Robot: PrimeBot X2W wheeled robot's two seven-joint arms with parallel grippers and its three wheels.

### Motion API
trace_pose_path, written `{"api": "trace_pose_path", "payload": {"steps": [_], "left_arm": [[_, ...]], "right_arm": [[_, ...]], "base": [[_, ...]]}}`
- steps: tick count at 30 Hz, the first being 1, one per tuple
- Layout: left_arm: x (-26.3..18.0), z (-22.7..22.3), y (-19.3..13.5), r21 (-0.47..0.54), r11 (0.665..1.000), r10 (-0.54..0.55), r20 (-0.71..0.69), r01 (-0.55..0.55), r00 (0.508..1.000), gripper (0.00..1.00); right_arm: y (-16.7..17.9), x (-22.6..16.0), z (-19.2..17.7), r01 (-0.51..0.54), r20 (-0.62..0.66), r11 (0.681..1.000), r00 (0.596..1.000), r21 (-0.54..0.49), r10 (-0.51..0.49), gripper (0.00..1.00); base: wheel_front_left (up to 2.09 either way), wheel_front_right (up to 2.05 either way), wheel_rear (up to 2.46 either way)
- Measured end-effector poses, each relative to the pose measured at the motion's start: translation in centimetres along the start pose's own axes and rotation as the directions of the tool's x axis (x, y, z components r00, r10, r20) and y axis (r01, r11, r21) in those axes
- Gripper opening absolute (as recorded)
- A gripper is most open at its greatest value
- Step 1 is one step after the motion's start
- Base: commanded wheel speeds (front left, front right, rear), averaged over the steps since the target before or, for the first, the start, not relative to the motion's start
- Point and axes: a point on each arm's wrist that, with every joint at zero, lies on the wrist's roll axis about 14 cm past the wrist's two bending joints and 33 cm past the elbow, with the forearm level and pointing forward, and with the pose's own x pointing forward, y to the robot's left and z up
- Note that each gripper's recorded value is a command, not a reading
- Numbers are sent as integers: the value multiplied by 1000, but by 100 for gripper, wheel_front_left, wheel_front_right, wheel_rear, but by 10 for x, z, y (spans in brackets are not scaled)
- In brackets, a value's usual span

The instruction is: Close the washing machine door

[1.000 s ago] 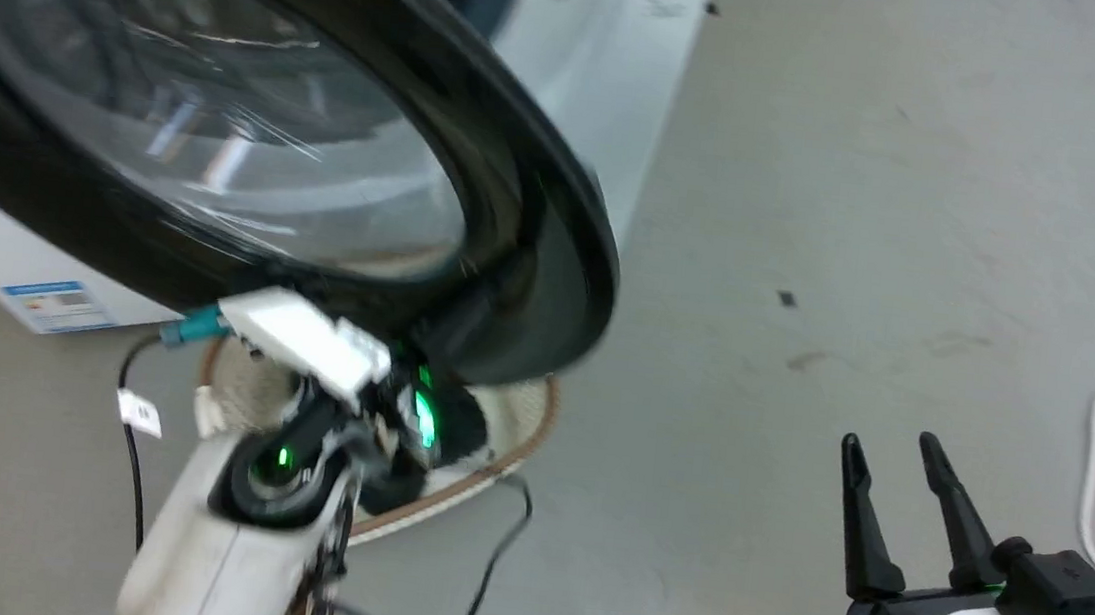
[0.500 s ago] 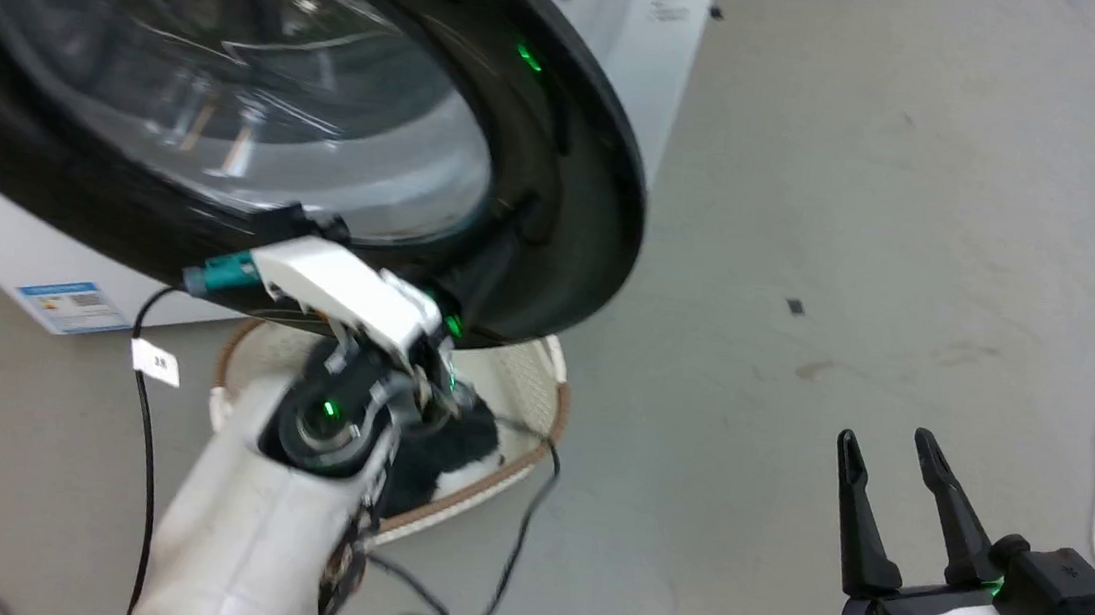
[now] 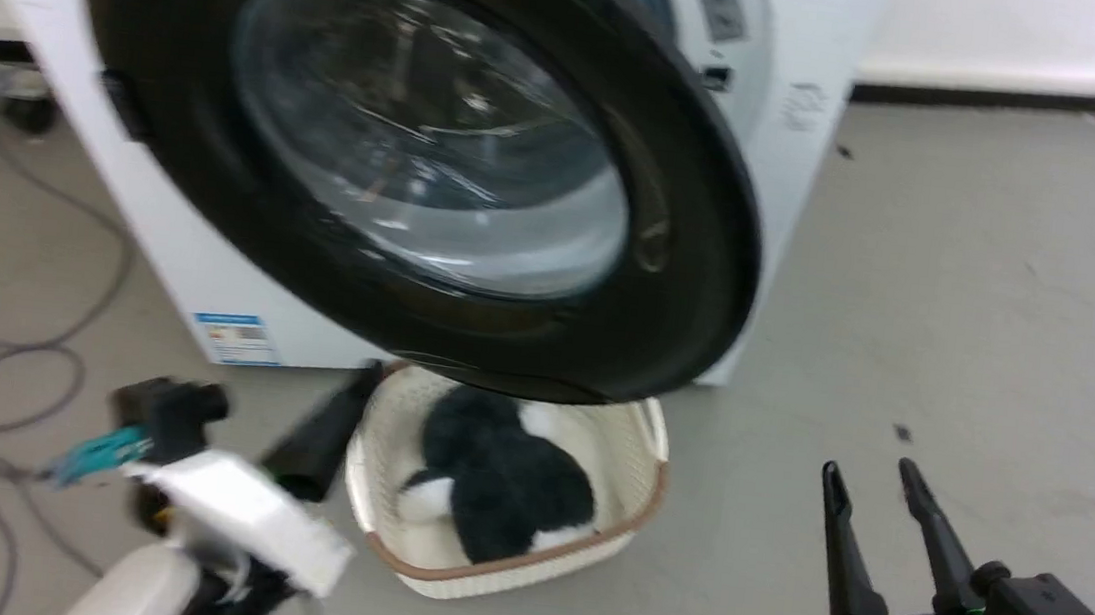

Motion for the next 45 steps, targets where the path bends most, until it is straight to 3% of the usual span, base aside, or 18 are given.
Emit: {"api": "trace_pose_path", "payload": {"steps": [2, 5, 6, 10, 11, 12, 13, 20, 28, 29, 30, 31, 38, 45], "left_arm": [[-18, 19, 15, 132, 990, 38, 86, -50, 996, 0], [-41, 42, 28, 219, 965, 107, 188, -148, 976, 0], [-66, 73, 31, 280, 927, 156, 314, -249, 936, 0], [-102, 104, 28, 306, 875, 204, 470, -375, 859, 0], [-111, 104, 29, 301, 865, 220, 488, -400, 844, 6], [-117, 102, 30, 299, 857, 237, 496, -421, 835, 39], [-124, 96, 32, 295, 848, 259, 496, -441, 829, 100], [-139, 60, 35, 377, 801, 295, 427, -465, 855, 100], [-140, 35, 39, 418, 779, 325, 367, -467, 872, 100], [-140, 33, 39, 415, 780, 329, 365, -469, 871, 100], [-139, 31, 39, 415, 780, 331, 360, -468, 872, 100], [-138, 30, 40, 415, 781, 333, 354, -466, 874, 100], [-123, 26, 50, 409, 784, 350, 331, -467, 876, 100], [-111, 26, 65, 406, 774, 378, 318, -486, 869, 100]], "right_arm": [[9, 2, 1, -31, 4, 1000, 1000, 5, 31, 100], [20, 2, 3, -71, 9, 997, 997, 3, 71, 100], [32, 3, 5, -109, 16, 994, 994, 9, 109, 100], [49, 5, 6, -164, 21, 986, 986, 9, 164, 100], [52, 5, 7, -174, 22, 985, 985, 8, 174, 100], [54, 6, 7, -181, 24, 983, 983, 8, 181, 100], [57, 6, 7, -188, 25, 982, 982, 8, 187, 100], [63, 7, 6, -207, 22, 978, 978, 10, 207, 100], [66, 7, -2, -216, -2, 976, 976, 16, 216, 100], [68, 7, -4, -223, -9, 975, 975, 20, 223, 48], [70, 8, -6, -230, -14, 973, 973, 21, 230, 10], [73, 9, -7, -241, -18, 970, 970, 21, 241, 0], [103, 37, -14, -390, -51, 921, 920, -22, 388, 0], [111, 94, -12, -479, -82, 874, 877, -81, 473, 0]], "base": [[0, 0, 0], [0, 0, 0], [0, 0, 0], [0, 0, 0], [0, 0, 0], [0, 0, 0], [0, 0, 0], [0, 0, 0], [0, 0, 0], [0, 0, 0], [0, 0, 0], [0, 0, 0], [0, 0, 0], [0, 0, 0]]}}
